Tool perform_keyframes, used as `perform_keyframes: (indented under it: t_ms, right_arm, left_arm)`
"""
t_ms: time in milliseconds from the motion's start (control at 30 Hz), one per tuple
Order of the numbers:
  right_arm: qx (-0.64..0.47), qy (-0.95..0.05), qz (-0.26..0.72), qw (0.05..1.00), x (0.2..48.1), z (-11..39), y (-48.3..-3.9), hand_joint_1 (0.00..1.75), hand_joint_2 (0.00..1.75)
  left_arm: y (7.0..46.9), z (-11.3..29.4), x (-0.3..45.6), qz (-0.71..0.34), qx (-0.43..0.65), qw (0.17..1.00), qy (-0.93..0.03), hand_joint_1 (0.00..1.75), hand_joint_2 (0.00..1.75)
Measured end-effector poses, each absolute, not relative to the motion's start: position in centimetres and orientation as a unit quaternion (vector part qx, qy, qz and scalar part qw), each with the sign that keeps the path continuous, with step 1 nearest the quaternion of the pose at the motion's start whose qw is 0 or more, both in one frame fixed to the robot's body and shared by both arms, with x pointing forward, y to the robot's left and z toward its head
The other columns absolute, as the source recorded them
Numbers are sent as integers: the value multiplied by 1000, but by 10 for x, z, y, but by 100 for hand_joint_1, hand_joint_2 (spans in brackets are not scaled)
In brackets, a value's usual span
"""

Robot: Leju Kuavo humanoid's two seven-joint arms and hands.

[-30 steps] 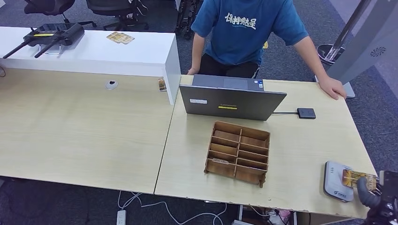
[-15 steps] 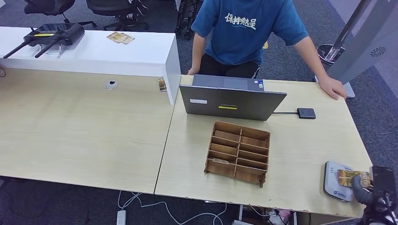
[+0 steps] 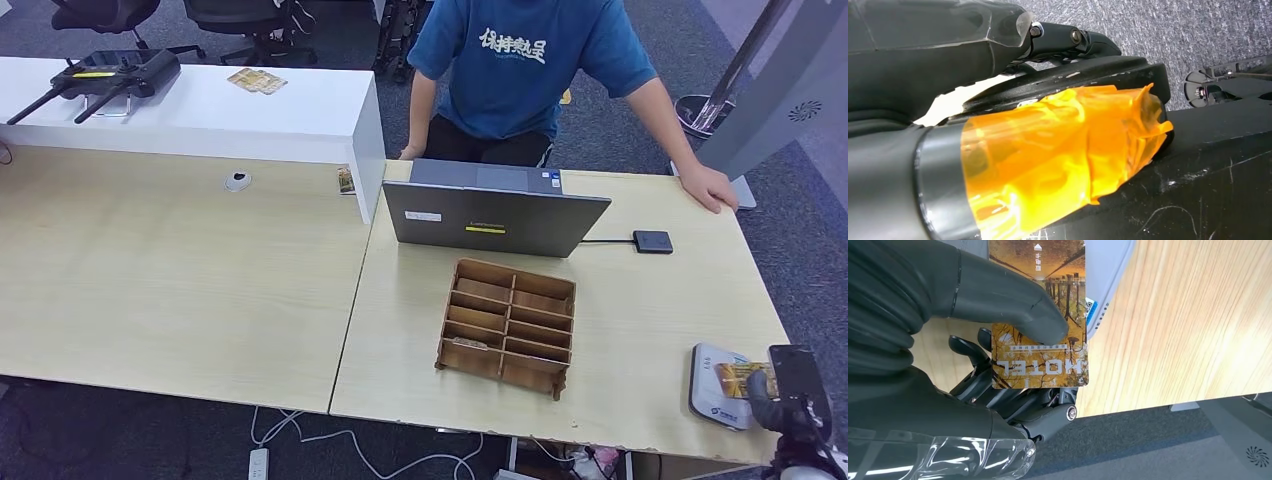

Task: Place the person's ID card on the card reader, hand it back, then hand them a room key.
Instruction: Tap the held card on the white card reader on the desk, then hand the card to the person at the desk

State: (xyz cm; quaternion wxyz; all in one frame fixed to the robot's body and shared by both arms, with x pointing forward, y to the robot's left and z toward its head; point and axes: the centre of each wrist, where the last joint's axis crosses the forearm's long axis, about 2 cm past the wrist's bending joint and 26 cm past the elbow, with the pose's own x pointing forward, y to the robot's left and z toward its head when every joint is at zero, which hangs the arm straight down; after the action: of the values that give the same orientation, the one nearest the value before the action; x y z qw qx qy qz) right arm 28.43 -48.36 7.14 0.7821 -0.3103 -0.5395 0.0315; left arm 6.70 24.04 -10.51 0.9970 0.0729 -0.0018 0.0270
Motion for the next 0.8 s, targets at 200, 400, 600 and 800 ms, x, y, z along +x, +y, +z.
perform_keyframes:
  t_ms: [200,400,600,800]
  right_arm:
    - [-317,-534,47,782,286,73,-484,175,175]
    - [-319,-533,62,781,287,74,-484,175,175]
    - [-311,-534,68,783,288,74,-484,175,175]
    - [-309,-535,69,784,289,74,-483,175,175]
  left_arm:
    - [240,-105,67,28,72,997,-2,0,0]
    - [240,-105,67,29,72,997,-1,0,0]
    - [240,-105,67,30,71,997,-1,0,0]
    - [240,-105,67,30,71,997,-1,0,0]
